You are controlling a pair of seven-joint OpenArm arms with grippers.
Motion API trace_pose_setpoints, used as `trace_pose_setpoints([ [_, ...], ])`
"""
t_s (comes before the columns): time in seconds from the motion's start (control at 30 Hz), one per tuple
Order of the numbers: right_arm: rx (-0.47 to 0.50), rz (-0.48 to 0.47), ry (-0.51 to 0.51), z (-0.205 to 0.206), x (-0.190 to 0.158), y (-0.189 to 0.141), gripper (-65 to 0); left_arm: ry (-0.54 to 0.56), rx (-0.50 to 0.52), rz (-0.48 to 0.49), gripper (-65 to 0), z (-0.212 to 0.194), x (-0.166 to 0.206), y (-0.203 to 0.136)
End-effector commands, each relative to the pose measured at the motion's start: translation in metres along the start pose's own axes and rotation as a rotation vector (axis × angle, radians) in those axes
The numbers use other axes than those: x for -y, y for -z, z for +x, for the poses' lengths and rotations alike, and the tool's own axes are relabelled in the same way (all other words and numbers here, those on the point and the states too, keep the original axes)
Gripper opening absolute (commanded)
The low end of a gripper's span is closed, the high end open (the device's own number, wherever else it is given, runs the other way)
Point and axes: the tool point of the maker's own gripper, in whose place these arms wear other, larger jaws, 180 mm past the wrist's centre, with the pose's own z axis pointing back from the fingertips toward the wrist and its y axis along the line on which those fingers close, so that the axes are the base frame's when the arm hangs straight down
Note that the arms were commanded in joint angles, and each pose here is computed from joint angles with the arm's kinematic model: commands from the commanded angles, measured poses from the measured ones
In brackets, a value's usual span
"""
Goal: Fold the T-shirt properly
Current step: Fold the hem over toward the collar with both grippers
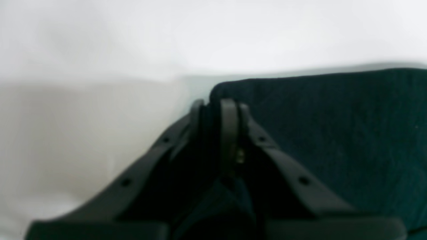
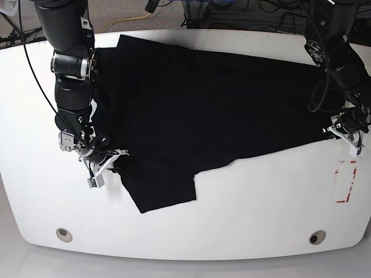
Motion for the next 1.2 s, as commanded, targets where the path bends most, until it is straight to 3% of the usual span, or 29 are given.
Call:
trace_pose_setpoints([
  [0.0, 0.066, -0.022, -0.070, 0.041, 0.004, -0.012, -65.0, 0.048, 0.121, 0.049, -63.1, 0.044, -0.010, -0.023],
  [0.3, 0.107, -0.064, -0.250, 0.086, -0.013, -0.045, -65.0, 0.165, 0.221, 0.142, -63.1, 0.056, -0.001, -0.056],
  [0.67, 0.106, -0.111, -0.354, 0.108, -0.023, -0.071, -65.0, 0.220, 0.217, 0.150, -62.9, 0.053, 0.008, -0.059],
  [1.0, 0.033, -0.182, -0.477, 0.075, -0.042, -0.113, -65.0, 0.268, 0.243, 0.194, -63.2, 0.056, 0.005, -0.076],
  [1.17, 0.016, -0.240, -0.426, 0.056, -0.036, -0.142, -65.0, 0.285, 0.254, 0.209, -63.2, 0.058, 0.005, -0.082],
])
